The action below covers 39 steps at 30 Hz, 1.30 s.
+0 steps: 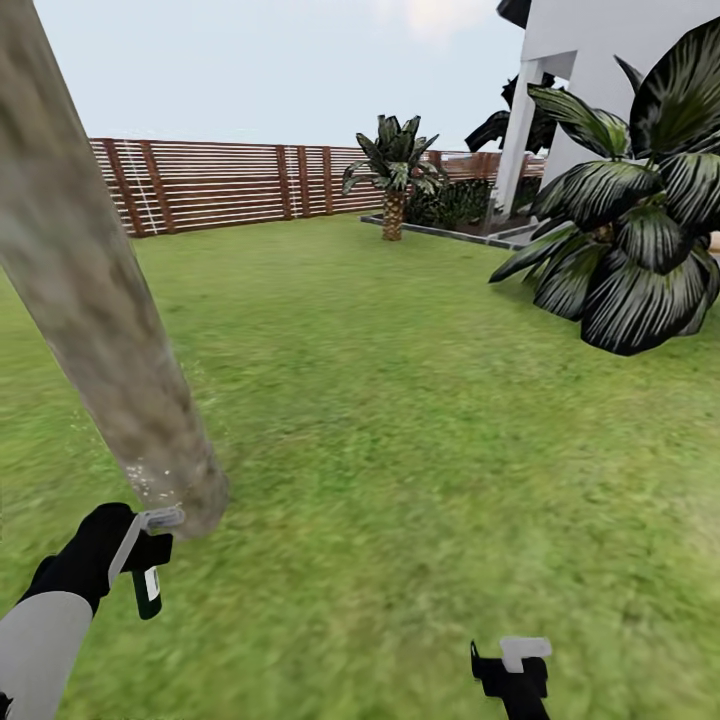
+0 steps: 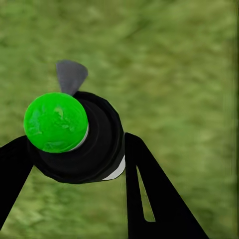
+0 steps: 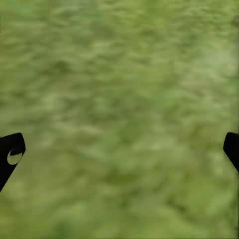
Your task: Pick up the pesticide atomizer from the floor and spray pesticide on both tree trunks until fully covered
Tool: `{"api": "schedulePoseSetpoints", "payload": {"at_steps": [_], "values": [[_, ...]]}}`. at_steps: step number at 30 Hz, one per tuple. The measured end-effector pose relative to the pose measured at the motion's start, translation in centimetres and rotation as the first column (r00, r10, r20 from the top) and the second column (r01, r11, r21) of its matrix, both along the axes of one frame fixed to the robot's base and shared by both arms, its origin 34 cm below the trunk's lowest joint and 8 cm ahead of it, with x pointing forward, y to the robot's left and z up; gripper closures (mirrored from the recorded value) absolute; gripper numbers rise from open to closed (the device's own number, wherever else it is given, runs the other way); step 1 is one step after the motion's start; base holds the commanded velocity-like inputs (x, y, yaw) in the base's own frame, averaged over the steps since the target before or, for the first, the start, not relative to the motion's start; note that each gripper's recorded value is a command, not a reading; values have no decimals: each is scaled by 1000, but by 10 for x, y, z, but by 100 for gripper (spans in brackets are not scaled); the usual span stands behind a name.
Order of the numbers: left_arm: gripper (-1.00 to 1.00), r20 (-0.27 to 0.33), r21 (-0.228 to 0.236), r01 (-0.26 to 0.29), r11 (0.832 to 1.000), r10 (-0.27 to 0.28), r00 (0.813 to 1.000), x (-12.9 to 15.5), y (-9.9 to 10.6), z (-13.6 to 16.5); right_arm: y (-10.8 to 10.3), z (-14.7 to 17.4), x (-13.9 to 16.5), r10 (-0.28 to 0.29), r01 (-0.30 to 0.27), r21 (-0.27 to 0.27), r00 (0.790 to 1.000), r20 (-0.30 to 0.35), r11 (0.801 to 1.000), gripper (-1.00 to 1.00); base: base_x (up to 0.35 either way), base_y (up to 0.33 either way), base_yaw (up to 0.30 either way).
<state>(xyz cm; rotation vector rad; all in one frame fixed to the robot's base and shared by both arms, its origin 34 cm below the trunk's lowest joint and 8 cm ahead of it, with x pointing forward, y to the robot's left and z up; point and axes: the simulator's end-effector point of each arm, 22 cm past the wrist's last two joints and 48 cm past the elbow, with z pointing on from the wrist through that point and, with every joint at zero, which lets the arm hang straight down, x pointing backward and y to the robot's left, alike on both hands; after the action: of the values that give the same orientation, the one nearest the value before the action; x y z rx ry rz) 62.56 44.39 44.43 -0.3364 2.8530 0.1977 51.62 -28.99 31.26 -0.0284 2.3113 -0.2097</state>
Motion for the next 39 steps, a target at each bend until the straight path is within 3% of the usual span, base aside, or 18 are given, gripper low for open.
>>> {"api": "schedulePoseSetpoints", "payload": {"at_steps": [14,28,39], "values": [[100,9,-2,-2,1000,2,1000,4,0,3,0,0,0,0,0,0,1000,-1,1000,-100,131,-255,273],[100,11,-4,-1,1000,1,1000,5,-1,4,0,0,0,0,0,-1,1000,-1,1000,-100,115,-259,35],[100,14,-9,-3,1000,4,1000,9,-2,8,0,0,0,0,0,0,1000,-1,1000,-100,66,-263,251]]}}
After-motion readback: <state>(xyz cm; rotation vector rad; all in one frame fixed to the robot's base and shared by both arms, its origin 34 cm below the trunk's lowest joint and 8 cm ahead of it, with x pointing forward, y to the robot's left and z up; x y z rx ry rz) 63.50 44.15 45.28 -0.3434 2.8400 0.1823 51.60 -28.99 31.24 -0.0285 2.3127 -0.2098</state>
